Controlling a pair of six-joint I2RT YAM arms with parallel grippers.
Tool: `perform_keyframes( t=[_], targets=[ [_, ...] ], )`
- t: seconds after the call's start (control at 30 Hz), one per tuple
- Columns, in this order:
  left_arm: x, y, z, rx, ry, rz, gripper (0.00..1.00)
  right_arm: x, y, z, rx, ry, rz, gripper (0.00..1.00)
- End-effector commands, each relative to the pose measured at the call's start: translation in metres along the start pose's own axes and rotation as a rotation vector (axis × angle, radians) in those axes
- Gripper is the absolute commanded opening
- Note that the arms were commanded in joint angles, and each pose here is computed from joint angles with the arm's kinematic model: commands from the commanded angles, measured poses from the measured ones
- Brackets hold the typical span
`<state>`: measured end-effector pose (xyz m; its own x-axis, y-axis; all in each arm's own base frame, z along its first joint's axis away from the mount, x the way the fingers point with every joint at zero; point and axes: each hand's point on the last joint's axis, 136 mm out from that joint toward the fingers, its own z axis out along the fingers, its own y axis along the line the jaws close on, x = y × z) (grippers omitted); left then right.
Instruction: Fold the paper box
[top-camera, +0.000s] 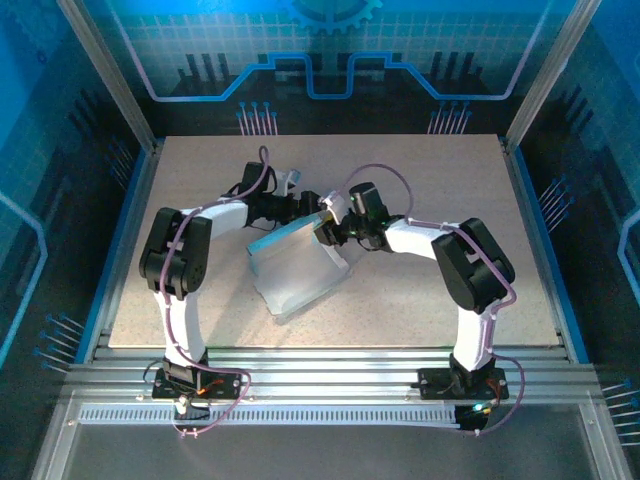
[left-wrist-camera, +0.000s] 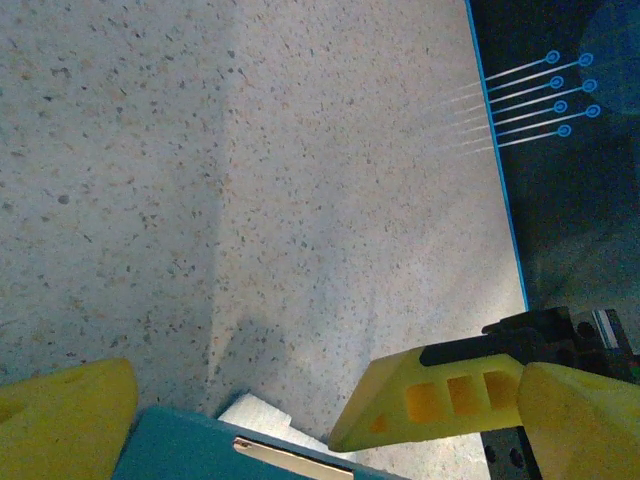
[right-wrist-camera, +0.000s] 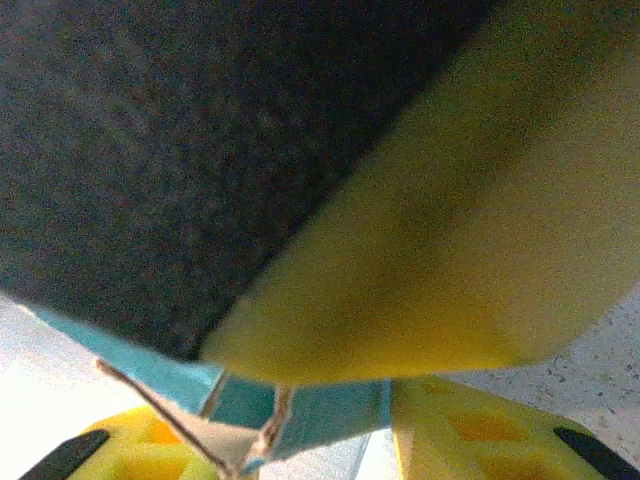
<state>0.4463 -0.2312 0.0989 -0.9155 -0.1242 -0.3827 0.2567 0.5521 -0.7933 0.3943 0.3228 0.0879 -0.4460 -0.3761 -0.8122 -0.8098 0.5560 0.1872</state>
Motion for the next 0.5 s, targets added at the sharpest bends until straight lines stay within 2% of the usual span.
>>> perform_keyframes(
  t=[0.0,0.47],
  targets=[
    [0.0061,0.0029,0.0007,0.031,0.051,-0.009,0.98,-0.0168,-0.0078,0.0062,0.055,-0.031,-0.031,0.35],
    [0.0040,0.0024,-0.0014,0.018,0.061,-0.011,0.98,-0.0119,-0.0156,0.0159,0.210,0.030,-0.037,0.21]
  ],
)
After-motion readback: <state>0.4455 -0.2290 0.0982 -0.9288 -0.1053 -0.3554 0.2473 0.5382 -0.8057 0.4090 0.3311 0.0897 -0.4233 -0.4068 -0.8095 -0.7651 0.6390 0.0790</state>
